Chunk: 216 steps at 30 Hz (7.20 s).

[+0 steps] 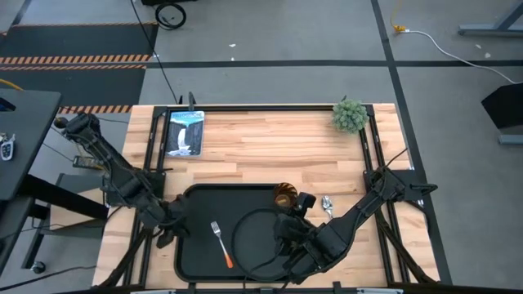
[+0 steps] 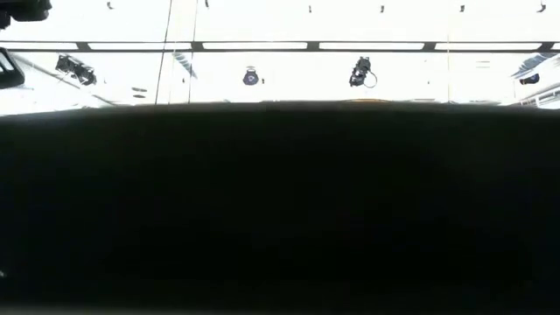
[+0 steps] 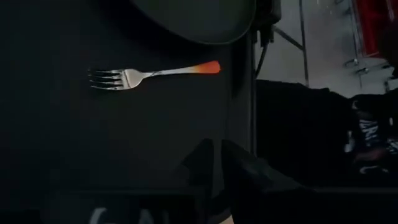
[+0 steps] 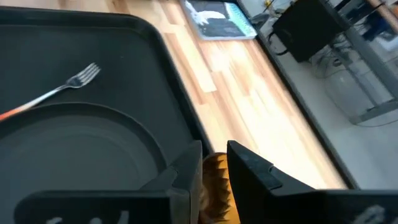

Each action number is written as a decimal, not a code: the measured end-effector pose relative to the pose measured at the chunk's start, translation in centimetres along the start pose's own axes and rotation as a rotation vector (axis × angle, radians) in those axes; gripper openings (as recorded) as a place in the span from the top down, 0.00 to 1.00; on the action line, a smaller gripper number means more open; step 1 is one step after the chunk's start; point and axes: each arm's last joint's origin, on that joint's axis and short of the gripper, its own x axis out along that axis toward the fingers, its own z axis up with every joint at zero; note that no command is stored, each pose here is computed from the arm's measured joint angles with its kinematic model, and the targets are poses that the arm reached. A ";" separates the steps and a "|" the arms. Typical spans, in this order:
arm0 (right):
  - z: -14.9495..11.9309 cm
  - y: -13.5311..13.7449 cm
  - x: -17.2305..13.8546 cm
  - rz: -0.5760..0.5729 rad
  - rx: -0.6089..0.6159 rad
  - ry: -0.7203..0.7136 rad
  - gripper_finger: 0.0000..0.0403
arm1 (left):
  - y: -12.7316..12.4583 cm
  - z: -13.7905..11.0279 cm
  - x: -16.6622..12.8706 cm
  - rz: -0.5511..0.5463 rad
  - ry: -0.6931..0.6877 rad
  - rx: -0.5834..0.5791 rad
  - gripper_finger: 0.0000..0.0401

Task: Pick and place plate/cup/fork/spoon on tray
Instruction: Put the orange fork on the left side of the black tray, then put the yellow spoon on the left side of the black tray

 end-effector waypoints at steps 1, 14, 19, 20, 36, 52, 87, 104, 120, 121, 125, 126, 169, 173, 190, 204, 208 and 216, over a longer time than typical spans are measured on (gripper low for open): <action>0.0 0.1 0.0 0.007 0.005 0.003 0.80 | 0.0 -0.1 0.2 0.009 0.006 0.001 0.90; 0.0 0.1 -0.1 0.010 0.034 -0.003 0.80 | 0.2 -0.4 4.4 0.154 -0.031 0.084 0.90; 0.2 0.3 -0.1 0.021 0.054 -0.015 0.80 | 0.9 -0.8 6.5 0.226 0.011 0.113 0.90; 0.2 0.3 -0.1 0.022 0.055 -0.015 0.80 | 1.1 -0.9 6.8 0.241 0.018 0.119 0.90; 0.3 0.5 -0.1 0.032 0.068 -0.023 0.80 | 1.5 1.1 10.4 0.424 0.122 0.286 0.90; 0.4 0.5 -0.1 0.039 0.073 -0.029 0.80 | 2.1 1.2 10.8 0.494 0.100 0.306 0.90; 0.4 0.6 -0.2 0.042 0.068 -0.032 0.80 | 2.5 1.4 10.1 0.630 0.100 0.500 0.90; 0.7 0.9 -0.2 0.055 0.047 -0.064 0.80 | 3.4 2.5 11.7 0.615 0.027 0.328 0.90; 0.4 1.0 -0.3 0.092 0.049 -0.010 0.80 | 3.7 3.0 11.7 0.600 0.037 0.320 0.90; 0.3 1.0 -0.3 0.101 0.053 0.006 0.80 | 3.6 3.0 11.7 0.589 0.040 0.313 0.90; -0.4 1.2 -0.9 0.139 0.083 0.068 0.80 | 3.3 3.2 11.9 0.560 0.009 0.287 0.90; -0.6 1.3 -1.2 0.148 0.093 0.088 0.80 | 3.3 3.3 11.9 0.556 -0.008 0.286 0.90; -21.3 -4.3 5.1 -0.046 0.615 0.769 0.69 | 0.1 4.9 8.0 0.510 -0.075 0.304 0.86; -21.5 -4.4 5.6 -0.051 0.609 0.789 0.60 | 0.2 5.0 8.0 0.513 -0.078 0.296 0.82; -22.1 -4.3 6.7 -0.011 0.620 0.829 0.61 | 0.2 5.0 8.0 0.513 -0.078 0.297 0.81; -22.4 -4.1 7.1 0.011 0.653 0.765 0.61 | 0.2 5.0 8.0 0.508 -0.073 0.295 0.81; -23.5 -4.3 7.8 0.018 0.687 0.755 0.62 | 0.2 5.0 8.0 0.508 -0.072 0.295 0.81; -24.0 -4.5 8.1 -0.005 0.699 0.739 0.74 | 0.2 5.0 8.0 0.508 -0.072 0.295 0.81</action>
